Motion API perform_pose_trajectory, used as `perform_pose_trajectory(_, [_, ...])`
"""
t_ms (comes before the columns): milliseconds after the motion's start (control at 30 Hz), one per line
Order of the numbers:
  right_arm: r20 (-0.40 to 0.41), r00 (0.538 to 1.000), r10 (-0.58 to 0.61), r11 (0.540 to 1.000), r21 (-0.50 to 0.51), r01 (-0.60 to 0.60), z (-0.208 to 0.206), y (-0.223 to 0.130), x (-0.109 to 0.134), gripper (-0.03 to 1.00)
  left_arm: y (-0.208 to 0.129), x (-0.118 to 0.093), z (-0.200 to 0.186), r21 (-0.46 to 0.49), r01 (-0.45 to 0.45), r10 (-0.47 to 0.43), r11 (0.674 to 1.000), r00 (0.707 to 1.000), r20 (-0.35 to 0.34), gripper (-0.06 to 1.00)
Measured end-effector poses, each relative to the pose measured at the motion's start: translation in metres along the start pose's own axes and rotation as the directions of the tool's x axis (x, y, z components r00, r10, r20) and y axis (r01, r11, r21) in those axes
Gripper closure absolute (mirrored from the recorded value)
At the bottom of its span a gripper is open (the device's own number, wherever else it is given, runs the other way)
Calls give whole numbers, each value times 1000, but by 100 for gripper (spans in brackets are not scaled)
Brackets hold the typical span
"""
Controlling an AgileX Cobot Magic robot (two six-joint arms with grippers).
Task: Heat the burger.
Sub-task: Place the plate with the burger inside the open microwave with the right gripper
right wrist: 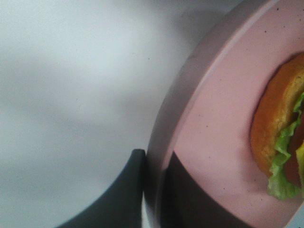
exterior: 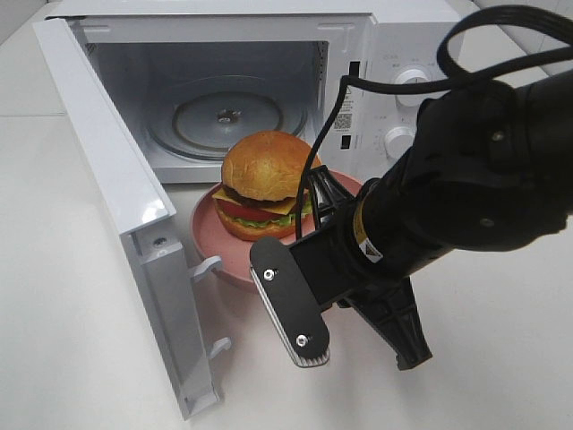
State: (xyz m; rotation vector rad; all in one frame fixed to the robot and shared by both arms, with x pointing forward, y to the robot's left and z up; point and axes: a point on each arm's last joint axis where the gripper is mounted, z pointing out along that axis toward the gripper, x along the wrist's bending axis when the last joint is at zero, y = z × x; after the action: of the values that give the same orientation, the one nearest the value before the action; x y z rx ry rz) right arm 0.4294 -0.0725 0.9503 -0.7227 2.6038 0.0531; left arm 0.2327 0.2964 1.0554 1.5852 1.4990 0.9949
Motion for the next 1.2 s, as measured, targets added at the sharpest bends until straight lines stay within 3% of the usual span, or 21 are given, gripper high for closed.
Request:
perform_pose_trajectory(467, [-85, 995, 43, 998, -37, -46, 15, -8, -19, 96, 0, 0, 0, 0, 0, 0, 1000, 1000, 0, -5])
perform_pose_trajectory(1200, [-85, 994, 69, 997, -26, -71, 26, -11, -52, 96, 0, 0, 0, 0, 0, 0, 1000, 1000, 0, -5])
